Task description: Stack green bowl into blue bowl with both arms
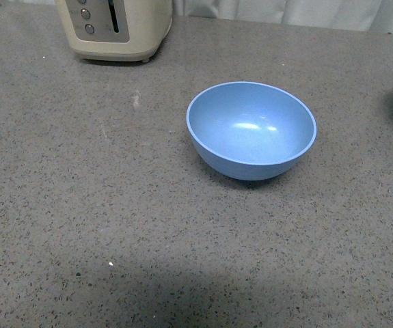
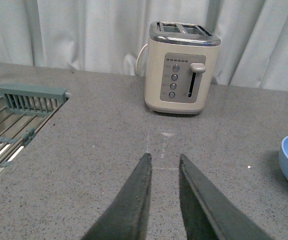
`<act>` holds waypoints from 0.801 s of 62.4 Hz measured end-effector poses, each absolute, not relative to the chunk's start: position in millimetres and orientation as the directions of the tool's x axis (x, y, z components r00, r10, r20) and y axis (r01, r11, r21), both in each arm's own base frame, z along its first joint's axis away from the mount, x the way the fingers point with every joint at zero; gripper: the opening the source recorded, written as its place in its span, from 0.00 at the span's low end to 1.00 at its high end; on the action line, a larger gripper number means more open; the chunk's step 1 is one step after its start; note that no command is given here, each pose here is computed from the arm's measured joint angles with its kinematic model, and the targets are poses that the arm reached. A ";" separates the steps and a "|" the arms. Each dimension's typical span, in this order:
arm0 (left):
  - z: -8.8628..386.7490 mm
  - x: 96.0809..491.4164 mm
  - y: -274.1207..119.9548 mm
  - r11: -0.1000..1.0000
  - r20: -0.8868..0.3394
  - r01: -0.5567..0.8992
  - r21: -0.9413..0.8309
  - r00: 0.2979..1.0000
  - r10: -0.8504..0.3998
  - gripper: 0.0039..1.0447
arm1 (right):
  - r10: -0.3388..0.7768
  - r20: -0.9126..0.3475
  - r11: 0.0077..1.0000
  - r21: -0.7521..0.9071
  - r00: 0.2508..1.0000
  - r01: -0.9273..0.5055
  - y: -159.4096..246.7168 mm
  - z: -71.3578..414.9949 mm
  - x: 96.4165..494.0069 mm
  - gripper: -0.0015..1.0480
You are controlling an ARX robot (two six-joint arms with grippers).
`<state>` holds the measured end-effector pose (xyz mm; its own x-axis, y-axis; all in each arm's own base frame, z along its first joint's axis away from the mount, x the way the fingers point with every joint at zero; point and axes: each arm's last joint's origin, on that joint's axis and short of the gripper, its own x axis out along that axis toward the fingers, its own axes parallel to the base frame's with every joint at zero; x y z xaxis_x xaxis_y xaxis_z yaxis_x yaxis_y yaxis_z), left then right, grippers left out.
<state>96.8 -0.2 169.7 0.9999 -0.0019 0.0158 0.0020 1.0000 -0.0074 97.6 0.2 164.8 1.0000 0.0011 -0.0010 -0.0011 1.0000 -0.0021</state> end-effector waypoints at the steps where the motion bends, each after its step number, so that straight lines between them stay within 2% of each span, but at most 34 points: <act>1: 169.7 96.8 -0.2 1.000 0.016 0.002 -0.007 1.000 -0.002 0.33 | 0.000 -0.003 1.000 -0.003 1.000 0.000 0.1 164.7 97.7 0.91; 6: 169.8 96.8 -0.2 1.000 0.016 0.002 -0.008 1.000 -0.002 0.45 | -0.004 -0.090 1.000 -0.029 0.996 0.001 -2.2 160.9 101.1 0.91; 17: 169.8 96.8 -0.2 1.000 0.017 0.002 -0.007 1.000 -0.002 0.75 | 0.008 -0.124 0.998 -0.065 0.992 -0.016 -17.2 181.1 128.9 0.91; 23: 169.8 96.8 -0.2 1.000 0.017 0.002 -0.007 1.000 -0.002 0.95 | 0.100 -0.176 0.988 -0.102 0.979 -0.120 -25.2 199.8 166.0 0.91; 35: 169.8 96.8 -0.2 1.000 0.017 0.002 -0.006 1.000 -0.002 0.94 | 0.236 -0.389 0.942 -0.136 0.891 -0.308 -33.5 196.8 224.8 0.91; 50: 169.8 96.8 -0.2 1.000 0.017 0.002 -0.006 1.000 -0.002 0.94 | 0.285 -0.583 0.847 -0.218 0.761 -0.485 -35.0 191.1 286.4 0.91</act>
